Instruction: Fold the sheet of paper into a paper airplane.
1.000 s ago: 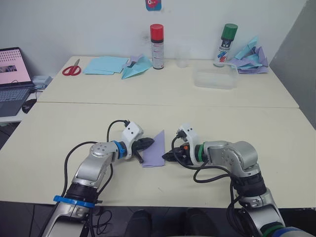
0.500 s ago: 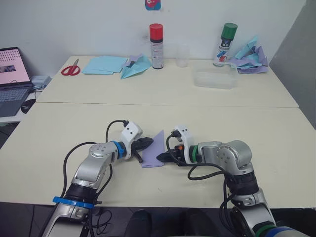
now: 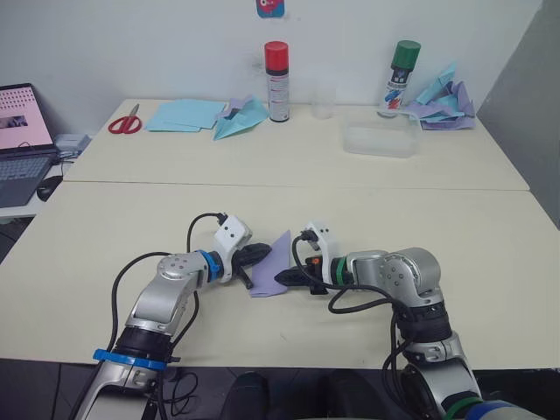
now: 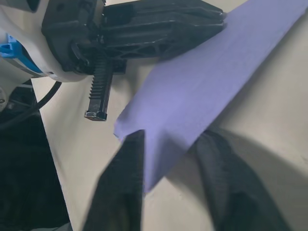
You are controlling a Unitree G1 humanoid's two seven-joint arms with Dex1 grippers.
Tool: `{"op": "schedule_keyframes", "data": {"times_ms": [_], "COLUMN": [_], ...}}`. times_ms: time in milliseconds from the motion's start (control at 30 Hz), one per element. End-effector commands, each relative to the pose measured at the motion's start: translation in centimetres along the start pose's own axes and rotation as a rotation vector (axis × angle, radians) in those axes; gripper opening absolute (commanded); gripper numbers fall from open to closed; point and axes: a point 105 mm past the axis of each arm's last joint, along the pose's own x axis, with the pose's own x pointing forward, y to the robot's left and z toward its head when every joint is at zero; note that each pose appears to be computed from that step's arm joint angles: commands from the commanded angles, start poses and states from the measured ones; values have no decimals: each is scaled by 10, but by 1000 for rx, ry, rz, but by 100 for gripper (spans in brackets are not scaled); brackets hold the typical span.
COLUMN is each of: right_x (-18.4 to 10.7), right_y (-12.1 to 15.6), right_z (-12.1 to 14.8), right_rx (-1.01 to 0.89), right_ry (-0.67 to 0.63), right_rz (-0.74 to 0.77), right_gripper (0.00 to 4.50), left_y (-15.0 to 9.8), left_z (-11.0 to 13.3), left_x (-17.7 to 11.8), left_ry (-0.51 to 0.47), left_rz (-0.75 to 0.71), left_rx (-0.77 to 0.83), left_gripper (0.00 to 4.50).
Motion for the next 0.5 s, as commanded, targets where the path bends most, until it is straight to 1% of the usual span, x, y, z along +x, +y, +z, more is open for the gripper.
{"op": "schedule_keyframes", "data": {"times_ms": [33,100,167,300,400,500], "right_x": [0,0,1,-8,-21,-37], "right_y": [10,10,8,1,-3,-3], "right_z": [9,8,9,22,33,38], "right_rx": [-6,5,9,-41,-100,-242], "right_ry": [-26,-22,-19,-9,29,128], "right_rz": [45,50,50,74,137,242], "right_gripper": [3,3,3,3,3,0], "left_y": [2,3,7,23,22,12], "left_z": [-15,-9,3,33,45,46], "left_x": [-1,-3,-8,-33,-54,-77], "left_ry": [51,18,-36,-147,-171,-145], "left_rz": [23,24,34,70,23,-91], "left_rx": [-44,-61,-77,-79,-64,-103], "left_gripper": [0,0,0,0,0,72]}}
